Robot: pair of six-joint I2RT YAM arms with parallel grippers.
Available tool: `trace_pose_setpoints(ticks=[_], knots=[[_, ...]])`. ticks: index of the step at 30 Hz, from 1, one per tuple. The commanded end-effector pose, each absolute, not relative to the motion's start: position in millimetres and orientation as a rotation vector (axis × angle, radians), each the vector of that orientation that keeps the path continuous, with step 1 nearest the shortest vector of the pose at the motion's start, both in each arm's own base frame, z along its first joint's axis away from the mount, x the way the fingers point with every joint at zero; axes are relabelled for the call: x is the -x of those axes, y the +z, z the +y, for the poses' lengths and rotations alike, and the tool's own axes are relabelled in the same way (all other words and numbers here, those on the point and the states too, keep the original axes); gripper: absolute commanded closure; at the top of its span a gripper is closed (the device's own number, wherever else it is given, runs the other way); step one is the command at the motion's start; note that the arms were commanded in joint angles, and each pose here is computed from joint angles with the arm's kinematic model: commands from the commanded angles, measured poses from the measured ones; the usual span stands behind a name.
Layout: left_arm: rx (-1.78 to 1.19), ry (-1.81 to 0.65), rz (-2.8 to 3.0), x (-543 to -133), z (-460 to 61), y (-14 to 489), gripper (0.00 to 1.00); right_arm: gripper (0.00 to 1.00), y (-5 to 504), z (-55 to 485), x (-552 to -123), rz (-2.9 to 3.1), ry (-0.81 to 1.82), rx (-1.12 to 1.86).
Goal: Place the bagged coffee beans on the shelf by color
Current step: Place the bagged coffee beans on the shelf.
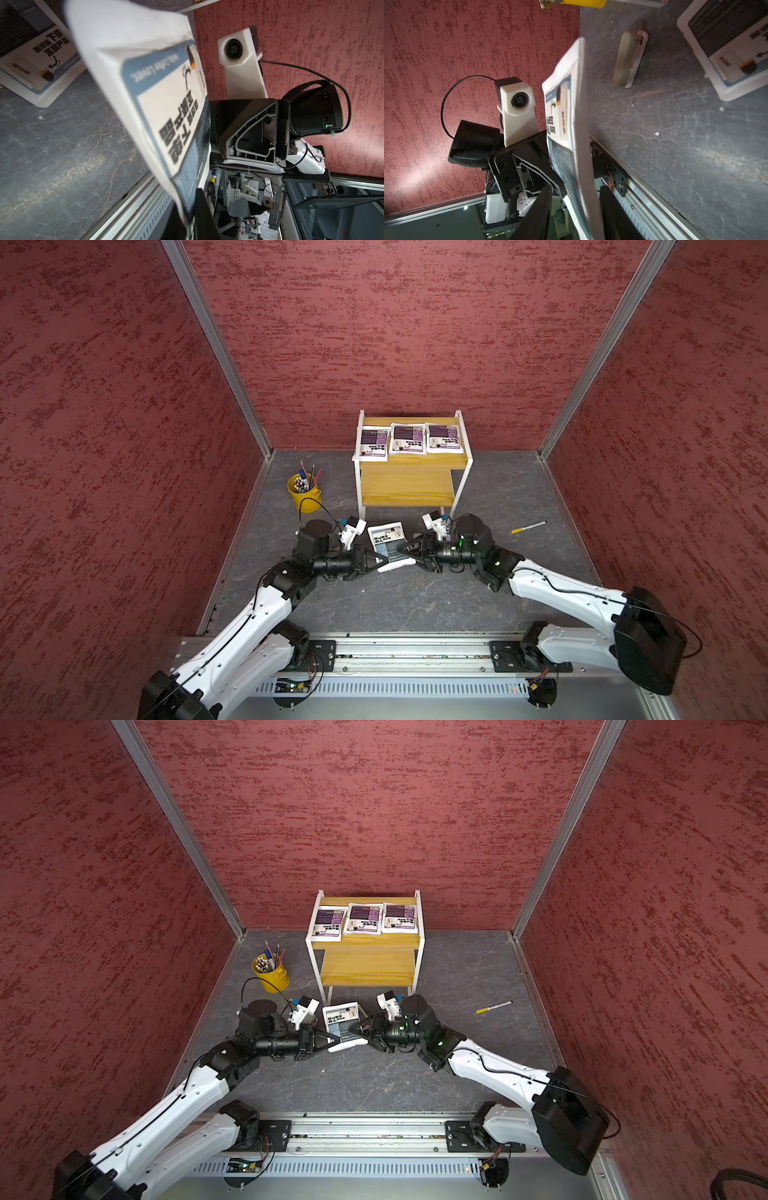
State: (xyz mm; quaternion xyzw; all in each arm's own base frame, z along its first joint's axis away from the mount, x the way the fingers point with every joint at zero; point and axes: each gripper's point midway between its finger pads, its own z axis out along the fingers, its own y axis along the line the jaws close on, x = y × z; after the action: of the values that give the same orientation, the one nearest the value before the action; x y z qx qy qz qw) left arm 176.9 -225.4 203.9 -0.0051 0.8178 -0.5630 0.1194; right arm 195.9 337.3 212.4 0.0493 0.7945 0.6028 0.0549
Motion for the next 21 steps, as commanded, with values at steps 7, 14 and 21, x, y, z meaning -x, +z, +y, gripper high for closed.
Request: trace_pose_setpoints(ticks=[7,14,21], knots=[[-0.035,-1.66,2.342,-182.1,-221.4,216.6,1.0,0.69,234.9,351.9,-193.2,2.353,1.895,-0.074],[-0.044,-1.667,2.338,-180.2,-220.8,218.5,1.0,0.8,233.2,355.1,-194.5,2.35,1.882,-0.071],[-0.039,-1.658,2.354,-176.2,-216.4,216.0,0.71,0.93,231.8,355.7,-197.8,2.337,1.852,-0.079]])
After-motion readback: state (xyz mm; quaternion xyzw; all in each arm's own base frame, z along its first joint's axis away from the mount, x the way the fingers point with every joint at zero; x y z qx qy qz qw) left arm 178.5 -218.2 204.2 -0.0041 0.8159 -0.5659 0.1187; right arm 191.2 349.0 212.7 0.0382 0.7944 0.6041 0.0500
